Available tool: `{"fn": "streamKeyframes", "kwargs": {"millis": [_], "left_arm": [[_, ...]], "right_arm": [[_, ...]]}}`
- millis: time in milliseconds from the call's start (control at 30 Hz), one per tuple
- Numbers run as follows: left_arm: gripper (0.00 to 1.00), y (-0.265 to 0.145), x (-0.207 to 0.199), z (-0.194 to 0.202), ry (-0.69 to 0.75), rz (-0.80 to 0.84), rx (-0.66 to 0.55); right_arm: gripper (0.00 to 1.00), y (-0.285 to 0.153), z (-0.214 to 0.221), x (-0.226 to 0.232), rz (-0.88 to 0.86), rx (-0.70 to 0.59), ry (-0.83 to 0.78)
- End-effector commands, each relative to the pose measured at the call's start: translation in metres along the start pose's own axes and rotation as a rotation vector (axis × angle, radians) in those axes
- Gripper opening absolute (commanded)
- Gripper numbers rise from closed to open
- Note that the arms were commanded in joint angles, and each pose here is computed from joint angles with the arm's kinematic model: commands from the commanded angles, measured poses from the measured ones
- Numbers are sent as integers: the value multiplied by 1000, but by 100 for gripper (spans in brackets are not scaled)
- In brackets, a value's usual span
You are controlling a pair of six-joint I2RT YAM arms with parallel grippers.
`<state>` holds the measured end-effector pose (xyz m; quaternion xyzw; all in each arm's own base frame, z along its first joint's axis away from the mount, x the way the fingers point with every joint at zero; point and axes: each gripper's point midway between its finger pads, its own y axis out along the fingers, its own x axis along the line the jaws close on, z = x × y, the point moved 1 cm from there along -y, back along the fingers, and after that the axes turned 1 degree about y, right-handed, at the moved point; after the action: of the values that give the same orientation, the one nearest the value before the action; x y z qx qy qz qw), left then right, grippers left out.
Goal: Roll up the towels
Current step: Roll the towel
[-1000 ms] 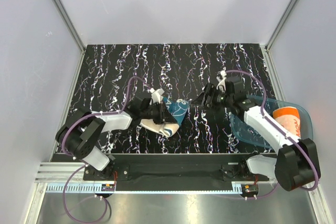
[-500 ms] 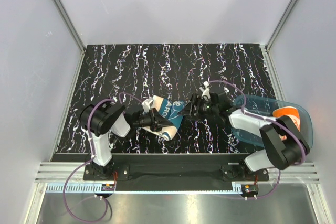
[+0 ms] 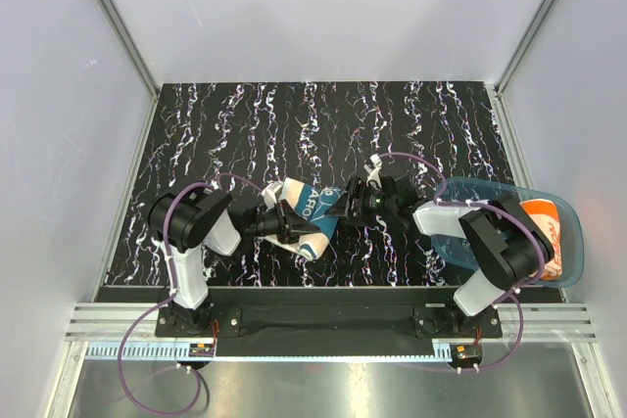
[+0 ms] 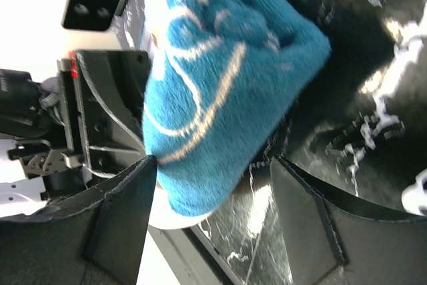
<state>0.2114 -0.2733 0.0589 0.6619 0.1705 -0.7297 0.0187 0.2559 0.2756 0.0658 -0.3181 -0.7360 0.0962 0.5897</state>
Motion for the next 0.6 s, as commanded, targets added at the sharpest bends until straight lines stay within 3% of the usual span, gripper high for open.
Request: {"fn": "streamKeyframes", "kwargs": {"millis": [0,267,367,467,567], "left_arm": [[6,-2,5,1,23,-7,15],[6,-1,8,1,29,-26,21],[6,0,6,0,33,-22,22],[8,1,4,0,42,-18,29],[12,-1,6,2,59,-38,42]], "right_arm": [[75,7,-13,21,-110,-55,-60],[76,20,-11,16,-81,-39,-62],[66,25,-9,10,-66,-30,-54],[35,28,-6,7,-67,-23,-46],[22,28,-6,8,-74,-17,-46]]}}
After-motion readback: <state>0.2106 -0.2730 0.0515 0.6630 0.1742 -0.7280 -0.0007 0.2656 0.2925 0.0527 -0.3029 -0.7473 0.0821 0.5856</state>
